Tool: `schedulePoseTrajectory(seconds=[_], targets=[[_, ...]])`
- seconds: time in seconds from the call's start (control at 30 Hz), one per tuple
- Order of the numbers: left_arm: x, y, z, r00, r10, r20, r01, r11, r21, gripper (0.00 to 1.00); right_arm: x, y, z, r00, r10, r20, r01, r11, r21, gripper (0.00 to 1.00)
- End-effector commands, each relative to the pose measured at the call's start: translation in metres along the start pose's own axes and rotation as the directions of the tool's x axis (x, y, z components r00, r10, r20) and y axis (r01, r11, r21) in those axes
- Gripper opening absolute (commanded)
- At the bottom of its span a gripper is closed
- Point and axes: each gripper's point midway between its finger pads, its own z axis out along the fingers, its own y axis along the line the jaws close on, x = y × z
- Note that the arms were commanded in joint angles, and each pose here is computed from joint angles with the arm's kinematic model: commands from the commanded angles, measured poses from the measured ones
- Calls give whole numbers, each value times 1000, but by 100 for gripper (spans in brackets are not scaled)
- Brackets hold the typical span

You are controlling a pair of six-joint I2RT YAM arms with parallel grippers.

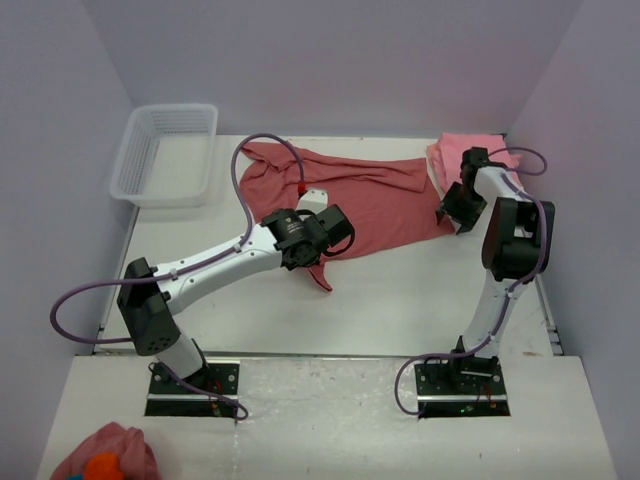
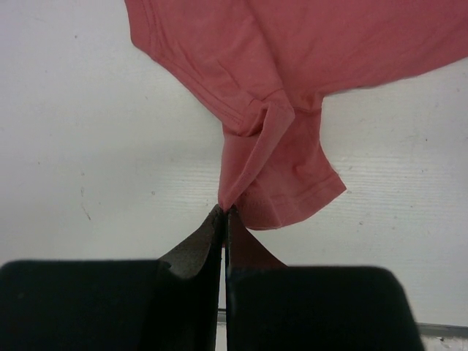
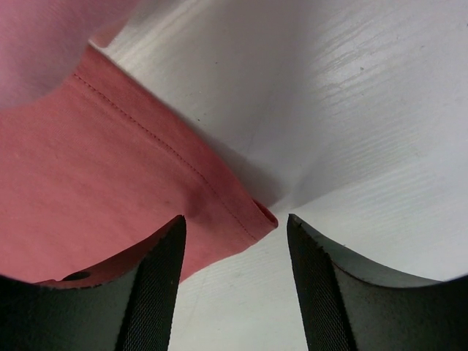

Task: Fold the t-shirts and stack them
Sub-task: Flatten out the tshirt

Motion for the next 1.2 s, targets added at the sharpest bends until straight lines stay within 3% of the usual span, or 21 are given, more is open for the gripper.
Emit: schedulePoseTrajectory(seconds=[0.0,0.07,0.13,0.4,0.5,0.57,0.87,1.0,1.1,1.17], targets=[[-20,-2,-13,998,-35,48,32,998,53,0,2,-6,-7,1000,22,-1,-22,1000,16,59],[-22,0,-14,998,-35,51,33,998,52,0,0,-5,-8,1000,28,0,-28,999,17,54],[-26,4,-16,997,-44,59,41,998,56,0,-1,-3,-8,999,34,-5,-34,999,11,44],[-30,13,-15,997,-54,59,51,997,55,0,1,4,-7,999,39,-13,-39,999,6,29],[-29,12,-14,997,-51,56,47,997,61,0,1,6,-7,999,43,0,-43,999,3,8],[-27,12,-13,997,-52,54,49,997,60,0,2,6,-7,999,36,3,-36,999,4,1],[-34,28,-7,991,-92,94,94,996,-9,0,-5,17,-26,994,-22,108,27,999,-42,0],[-70,45,-25,978,-109,178,122,990,-65,0,-24,43,-87,967,-64,248,94,990,-109,0],[-115,63,-61,937,-163,309,194,978,-72,0,-49,56,-159,915,-45,401,123,978,-170,0],[-146,76,-91,893,-201,403,237,971,-41,0,-44,70,-196,889,-82,450,189,962,-199,0]])
